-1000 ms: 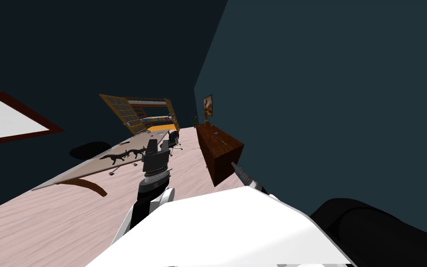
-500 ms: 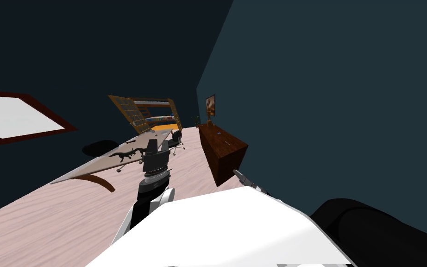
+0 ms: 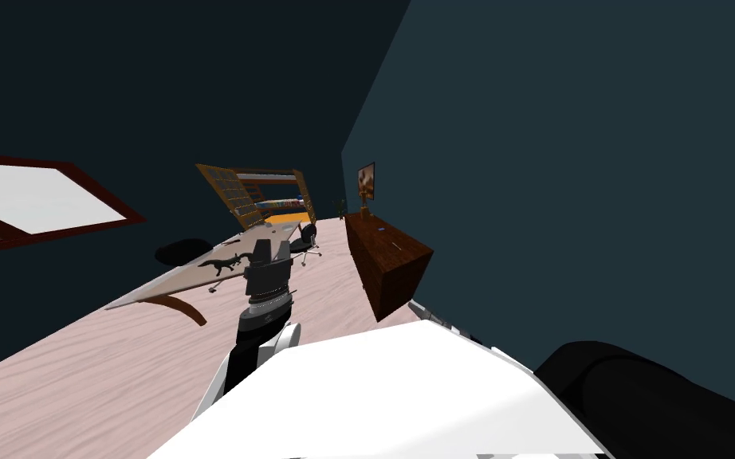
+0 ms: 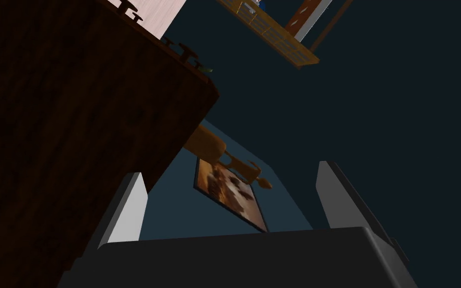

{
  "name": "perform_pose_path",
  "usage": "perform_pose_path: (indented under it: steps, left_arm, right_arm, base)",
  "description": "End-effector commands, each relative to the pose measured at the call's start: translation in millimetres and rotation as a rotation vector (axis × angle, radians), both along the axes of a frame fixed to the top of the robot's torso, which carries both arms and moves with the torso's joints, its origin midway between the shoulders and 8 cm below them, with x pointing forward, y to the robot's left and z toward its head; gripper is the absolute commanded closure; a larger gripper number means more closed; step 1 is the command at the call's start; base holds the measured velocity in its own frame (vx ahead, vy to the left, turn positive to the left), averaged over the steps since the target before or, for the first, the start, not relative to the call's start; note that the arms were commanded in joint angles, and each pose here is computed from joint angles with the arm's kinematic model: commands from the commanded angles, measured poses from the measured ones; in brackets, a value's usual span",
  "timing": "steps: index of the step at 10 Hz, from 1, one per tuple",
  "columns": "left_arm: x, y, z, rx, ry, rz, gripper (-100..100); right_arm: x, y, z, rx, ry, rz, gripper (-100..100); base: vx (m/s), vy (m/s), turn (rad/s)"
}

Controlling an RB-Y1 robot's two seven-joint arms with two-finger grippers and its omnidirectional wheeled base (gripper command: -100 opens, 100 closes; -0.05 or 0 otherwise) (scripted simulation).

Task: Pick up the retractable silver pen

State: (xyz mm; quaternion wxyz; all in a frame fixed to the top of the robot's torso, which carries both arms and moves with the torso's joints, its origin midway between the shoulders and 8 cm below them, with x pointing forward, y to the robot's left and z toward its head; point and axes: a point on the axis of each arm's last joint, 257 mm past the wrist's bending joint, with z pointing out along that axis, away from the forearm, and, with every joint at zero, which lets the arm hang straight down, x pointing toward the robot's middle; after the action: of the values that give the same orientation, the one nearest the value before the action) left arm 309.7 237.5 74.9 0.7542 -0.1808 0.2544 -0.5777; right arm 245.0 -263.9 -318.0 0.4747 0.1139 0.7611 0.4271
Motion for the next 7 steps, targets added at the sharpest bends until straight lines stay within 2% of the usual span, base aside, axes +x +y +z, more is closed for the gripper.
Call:
perform_pose_path:
  steps: [1, 2, 3, 4, 5, 7]
  left_arm:
    - [0, 0.0, 0, 0.000, 0.000, 0.000, 0]
    - [0, 0.0, 0, 0.000, 0.000, 0.000, 0]
    - [0, 0.0, 0, 0.000, 0.000, 0.000, 0]
    - [0, 0.0, 0, 0.000, 0.000, 0.000, 0]
    - [0, 0.0, 0, 0.000, 0.000, 0.000, 0]
    - [0, 0.0, 0, 0.000, 0.000, 0.000, 0]
  right_arm:
    - [-19, -17, -19, -0.063, 0.059, 0.013, -100]
    - [-20, -23, -19, -0.087, 0.066, 0.032, -100]
    - [-32, -40, -34, -0.130, 0.112, 0.033, -100]
    - [-34, -46, -34, -0.156, 0.119, 0.052, -100]
    - [-45, -65, -48, -0.201, 0.164, 0.052, -100]
    - [-46, -72, -46, -0.228, 0.171, 0.072, -100]
  base:
    - [0.025, 0.085, 0.048]
    - [0.015, 0.068, 0.010]
    - [0.026, 0.073, 0.047]
    - [0.025, 0.061, 0.008]
    - [0.024, 0.082, 0.036]
    - [0.015, 0.051, 0.005]
